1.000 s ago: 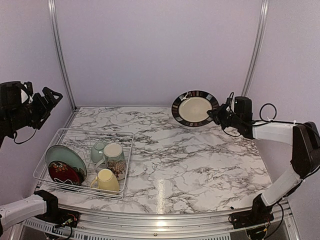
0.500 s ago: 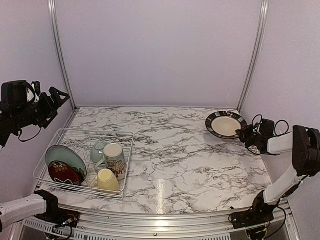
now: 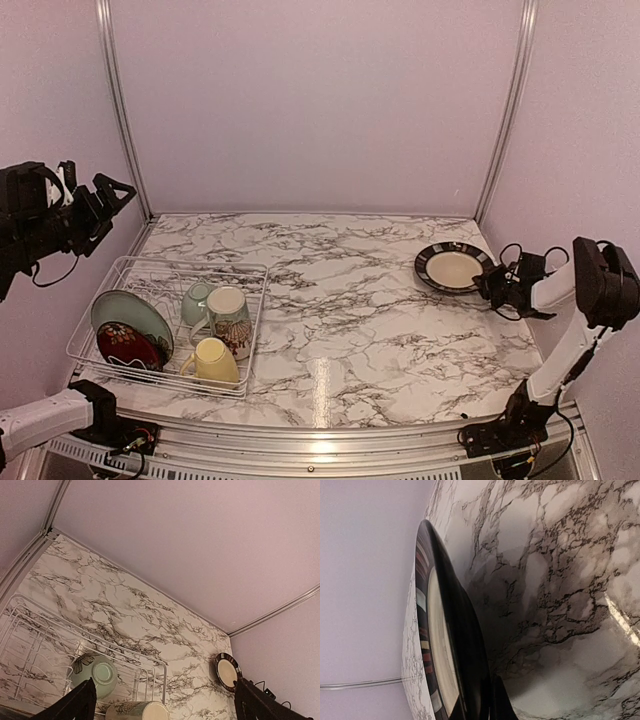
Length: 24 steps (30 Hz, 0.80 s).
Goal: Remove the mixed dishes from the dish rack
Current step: Place the plate in the corner of the board.
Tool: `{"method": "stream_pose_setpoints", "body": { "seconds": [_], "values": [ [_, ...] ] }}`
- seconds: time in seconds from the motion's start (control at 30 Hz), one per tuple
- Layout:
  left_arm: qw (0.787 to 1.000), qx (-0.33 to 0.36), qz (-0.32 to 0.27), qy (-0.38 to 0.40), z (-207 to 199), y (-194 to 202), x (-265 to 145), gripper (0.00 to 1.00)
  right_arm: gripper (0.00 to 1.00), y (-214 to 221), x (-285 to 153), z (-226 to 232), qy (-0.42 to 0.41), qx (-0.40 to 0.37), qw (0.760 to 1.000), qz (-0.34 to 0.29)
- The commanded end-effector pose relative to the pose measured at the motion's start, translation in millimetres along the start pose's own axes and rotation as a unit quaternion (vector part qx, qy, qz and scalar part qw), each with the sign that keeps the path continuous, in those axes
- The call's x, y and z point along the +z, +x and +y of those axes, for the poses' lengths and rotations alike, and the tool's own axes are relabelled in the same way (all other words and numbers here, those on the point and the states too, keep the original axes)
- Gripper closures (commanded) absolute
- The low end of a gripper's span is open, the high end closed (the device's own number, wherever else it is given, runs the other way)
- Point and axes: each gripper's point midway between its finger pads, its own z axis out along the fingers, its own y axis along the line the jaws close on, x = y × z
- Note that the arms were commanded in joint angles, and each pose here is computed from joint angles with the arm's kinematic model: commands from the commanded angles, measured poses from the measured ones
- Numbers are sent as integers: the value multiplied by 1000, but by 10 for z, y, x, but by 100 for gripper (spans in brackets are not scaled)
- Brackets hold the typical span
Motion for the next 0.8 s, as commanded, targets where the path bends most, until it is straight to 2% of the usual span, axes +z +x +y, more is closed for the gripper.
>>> {"method": "stream_pose_setpoints", "body": {
  "seconds": [0.0, 0.37, 0.4, 0.6, 0.77],
  "values": [
    [1000, 16, 4, 0, 23, 45, -6, 1, 100, -162, 5, 373, -65, -63, 996, -17],
    [999, 27, 22, 5, -13, 79, 71, 1, 100, -91, 52, -13, -3, -99, 995, -15],
    [999, 25, 23, 5, -11, 87, 75, 1, 97, -88, 44, -54, 6, -102, 995, -16],
    [999, 22, 28, 12, -37, 102, 63, 1, 61, -96, 6, -181, 42, -121, 992, -21],
    [999, 20, 28, 12, -17, 119, 43, 1, 38, -157, -108, -208, 75, -138, 987, -38]
  ]
}}
